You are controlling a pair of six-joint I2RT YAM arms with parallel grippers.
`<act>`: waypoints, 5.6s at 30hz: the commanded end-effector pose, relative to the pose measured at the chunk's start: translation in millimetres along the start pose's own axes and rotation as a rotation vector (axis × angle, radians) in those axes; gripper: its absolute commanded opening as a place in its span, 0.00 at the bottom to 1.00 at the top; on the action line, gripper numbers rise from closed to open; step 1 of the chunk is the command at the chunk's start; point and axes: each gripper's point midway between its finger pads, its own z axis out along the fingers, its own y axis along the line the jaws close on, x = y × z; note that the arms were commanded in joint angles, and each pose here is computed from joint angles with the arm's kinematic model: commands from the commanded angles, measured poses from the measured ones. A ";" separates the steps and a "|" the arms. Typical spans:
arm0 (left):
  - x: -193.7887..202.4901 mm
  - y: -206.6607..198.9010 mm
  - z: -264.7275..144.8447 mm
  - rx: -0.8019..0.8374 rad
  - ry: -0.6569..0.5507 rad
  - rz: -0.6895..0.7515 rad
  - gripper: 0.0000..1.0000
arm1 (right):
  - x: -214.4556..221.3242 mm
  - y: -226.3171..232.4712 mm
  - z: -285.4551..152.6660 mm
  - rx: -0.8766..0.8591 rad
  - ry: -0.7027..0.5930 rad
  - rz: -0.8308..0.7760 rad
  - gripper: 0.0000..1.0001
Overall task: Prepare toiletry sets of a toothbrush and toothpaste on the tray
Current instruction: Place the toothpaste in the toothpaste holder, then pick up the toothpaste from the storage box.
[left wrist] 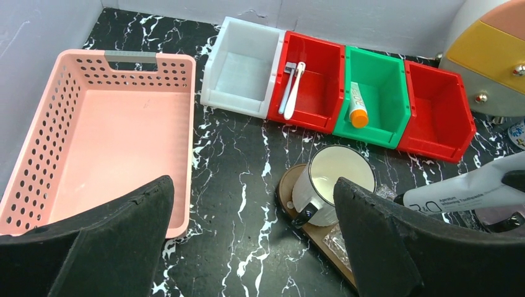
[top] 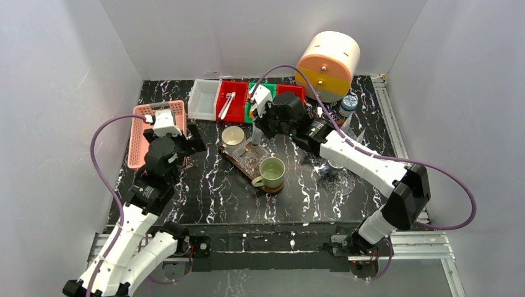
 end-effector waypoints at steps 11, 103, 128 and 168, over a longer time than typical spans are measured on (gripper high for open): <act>2.1 10.1 -2.4 -0.042 -0.009 0.016 0.98 | -38.6 13.5 1.6 -0.013 -0.054 -0.080 0.01; 5.4 8.6 -1.4 -0.030 -0.005 0.020 0.98 | -40.3 11.8 26.8 0.100 -0.128 -0.013 0.80; 17.8 3.8 8.1 -0.023 0.042 0.041 0.98 | -5.0 -154.4 76.3 0.349 -0.213 0.707 0.86; 32.0 -7.0 18.4 0.016 0.095 0.052 0.98 | 141.2 -161.7 211.4 0.431 0.114 0.721 0.56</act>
